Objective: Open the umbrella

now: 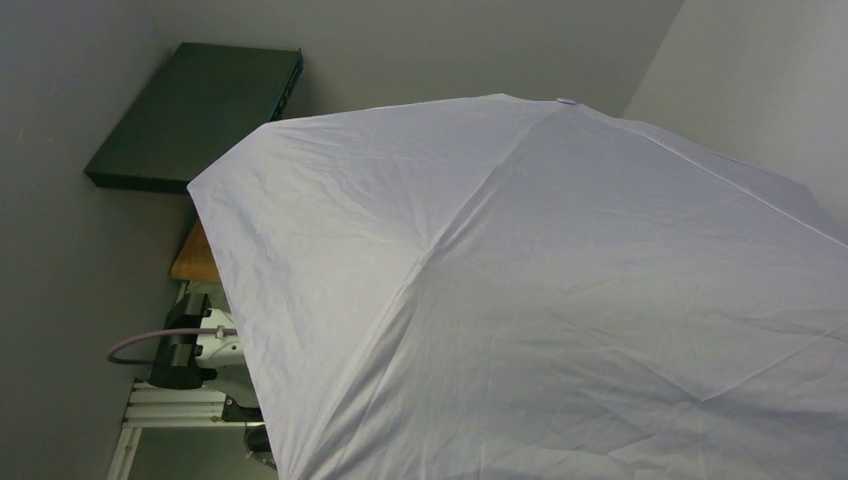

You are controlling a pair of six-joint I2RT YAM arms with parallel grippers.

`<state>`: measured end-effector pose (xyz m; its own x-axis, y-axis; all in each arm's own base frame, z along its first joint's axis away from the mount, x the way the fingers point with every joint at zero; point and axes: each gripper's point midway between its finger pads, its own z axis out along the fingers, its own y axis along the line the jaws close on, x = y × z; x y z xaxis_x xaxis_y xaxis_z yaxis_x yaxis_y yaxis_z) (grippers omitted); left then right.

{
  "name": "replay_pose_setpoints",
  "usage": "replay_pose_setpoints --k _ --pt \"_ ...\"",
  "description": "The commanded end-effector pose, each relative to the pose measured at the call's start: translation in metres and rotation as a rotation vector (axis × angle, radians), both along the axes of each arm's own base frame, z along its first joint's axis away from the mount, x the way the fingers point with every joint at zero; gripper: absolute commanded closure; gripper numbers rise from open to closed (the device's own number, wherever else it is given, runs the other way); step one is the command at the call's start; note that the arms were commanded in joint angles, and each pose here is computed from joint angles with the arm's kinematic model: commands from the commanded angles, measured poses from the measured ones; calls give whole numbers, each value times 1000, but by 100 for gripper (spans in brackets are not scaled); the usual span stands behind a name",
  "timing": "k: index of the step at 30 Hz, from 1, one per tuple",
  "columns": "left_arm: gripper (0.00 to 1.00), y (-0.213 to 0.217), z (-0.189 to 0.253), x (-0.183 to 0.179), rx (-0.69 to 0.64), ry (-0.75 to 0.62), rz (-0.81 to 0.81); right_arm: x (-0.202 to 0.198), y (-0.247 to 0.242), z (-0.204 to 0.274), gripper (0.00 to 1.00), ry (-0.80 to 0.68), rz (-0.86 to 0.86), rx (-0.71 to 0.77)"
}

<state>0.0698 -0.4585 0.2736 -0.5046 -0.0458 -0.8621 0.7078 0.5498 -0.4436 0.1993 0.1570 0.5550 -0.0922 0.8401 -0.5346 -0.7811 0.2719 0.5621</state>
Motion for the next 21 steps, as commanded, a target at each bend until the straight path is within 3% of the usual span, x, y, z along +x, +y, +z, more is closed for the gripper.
replay_pose_setpoints --k 1,4,8,14,17,21 --pt "52 17 71 15 -164 -115 36 -5 3 4 100 32 60 36" --pt "98 24 76 19 -185 -119 45 0 8 -4 100 72 82 17" --pt "100 34 78 21 -215 -97 65 4 12 -12 100 105 93 0" --pt "100 40 91 20 -260 -92 66 5 26 -27 50 137 167 -34" --pt "100 39 85 20 -241 -78 71 4 23 -30 39 135 142 -51" --pt "100 34 79 19 -228 -80 63 4 26 -33 32 148 146 -94"
